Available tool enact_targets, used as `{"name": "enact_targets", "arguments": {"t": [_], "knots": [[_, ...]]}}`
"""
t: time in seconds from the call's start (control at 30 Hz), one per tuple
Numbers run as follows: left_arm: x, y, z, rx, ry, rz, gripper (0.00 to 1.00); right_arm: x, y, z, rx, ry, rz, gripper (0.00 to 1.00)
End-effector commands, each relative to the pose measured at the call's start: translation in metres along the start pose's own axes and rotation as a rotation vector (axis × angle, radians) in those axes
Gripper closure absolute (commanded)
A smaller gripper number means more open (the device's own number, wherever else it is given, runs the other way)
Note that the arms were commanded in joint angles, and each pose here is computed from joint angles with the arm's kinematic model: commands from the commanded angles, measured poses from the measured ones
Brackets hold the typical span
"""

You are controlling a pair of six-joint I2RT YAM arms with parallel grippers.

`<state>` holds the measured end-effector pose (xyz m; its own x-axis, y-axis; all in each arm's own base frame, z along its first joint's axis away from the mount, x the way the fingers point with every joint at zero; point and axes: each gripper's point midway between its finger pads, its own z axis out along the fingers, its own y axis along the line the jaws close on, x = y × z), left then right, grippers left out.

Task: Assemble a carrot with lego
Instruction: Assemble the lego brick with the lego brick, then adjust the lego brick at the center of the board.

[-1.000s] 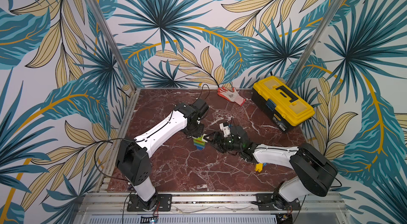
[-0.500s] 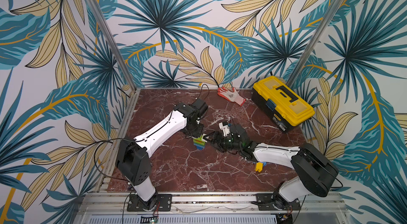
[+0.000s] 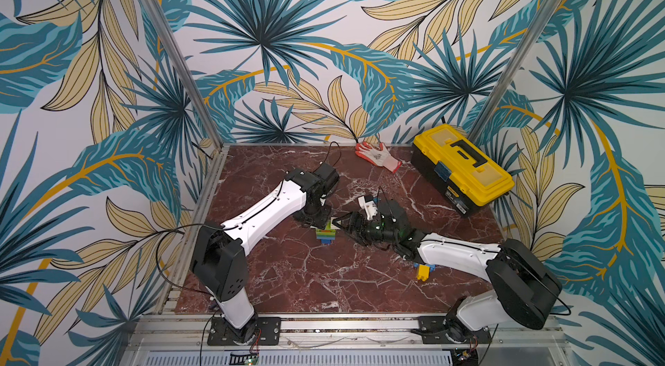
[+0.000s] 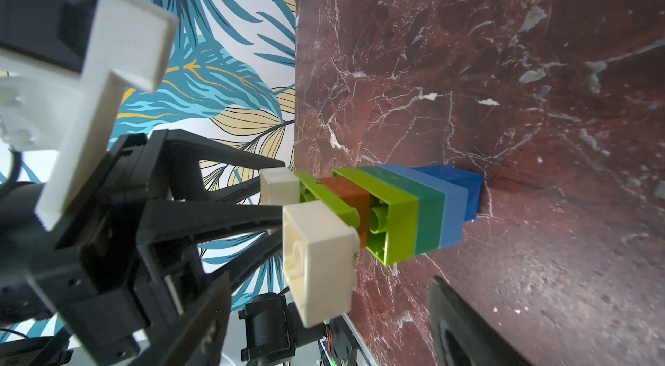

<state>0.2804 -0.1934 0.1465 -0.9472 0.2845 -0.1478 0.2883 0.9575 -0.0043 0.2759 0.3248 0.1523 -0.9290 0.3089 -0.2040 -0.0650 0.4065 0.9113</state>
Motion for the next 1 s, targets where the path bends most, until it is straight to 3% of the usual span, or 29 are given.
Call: {"name": "enact_targets", "arguments": {"t": [0.0, 0.13, 0.37, 0.47, 0.57, 0.6, 0.73, 0.83, 0.97], "knots": [[-0.002, 0.002, -0.008, -0.007, -0.003, -0.008, 0.33, -0.002, 0.011, -0.007, -0.018, -0.001, -0.033, 0.14], [-0.010, 0.008, -0.018, -0.035, -0.051, -0.013, 0.19, -0.003, 0.015, -0.016, -0.011, -0.014, -0.064, 0.09], [-0.018, 0.010, -0.028, -0.043, -0.091, -0.020, 0.13, -0.004, 0.015, -0.028, 0.024, -0.028, -0.127, 0.01], [-0.020, 0.016, -0.036, -0.069, -0.124, -0.030, 0.11, -0.003, 0.006, -0.043, 0.080, -0.073, -0.198, 0.01], [-0.025, 0.027, -0.054, -0.105, -0.192, -0.045, 0.05, 0.003, -0.007, -0.059, 0.200, -0.103, -0.351, 0.01], [-0.027, 0.033, -0.064, -0.121, -0.226, -0.057, 0.01, 0.005, -0.008, -0.065, 0.249, -0.137, -0.426, 0.01], [-0.031, 0.051, -0.103, -0.079, -0.364, -0.117, 0.01, 0.031, -0.014, -0.072, 0.367, -0.261, -0.694, 0.01], [-0.031, 0.069, -0.130, -0.034, -0.538, -0.174, 0.01, 0.047, -0.026, -0.063, 0.428, -0.316, -0.764, 0.01], [-0.015, 0.105, -0.162, 0.094, -0.762, -0.352, 0.01, 0.067, -0.036, -0.040, 0.453, -0.368, -0.843, 0.04]]}}
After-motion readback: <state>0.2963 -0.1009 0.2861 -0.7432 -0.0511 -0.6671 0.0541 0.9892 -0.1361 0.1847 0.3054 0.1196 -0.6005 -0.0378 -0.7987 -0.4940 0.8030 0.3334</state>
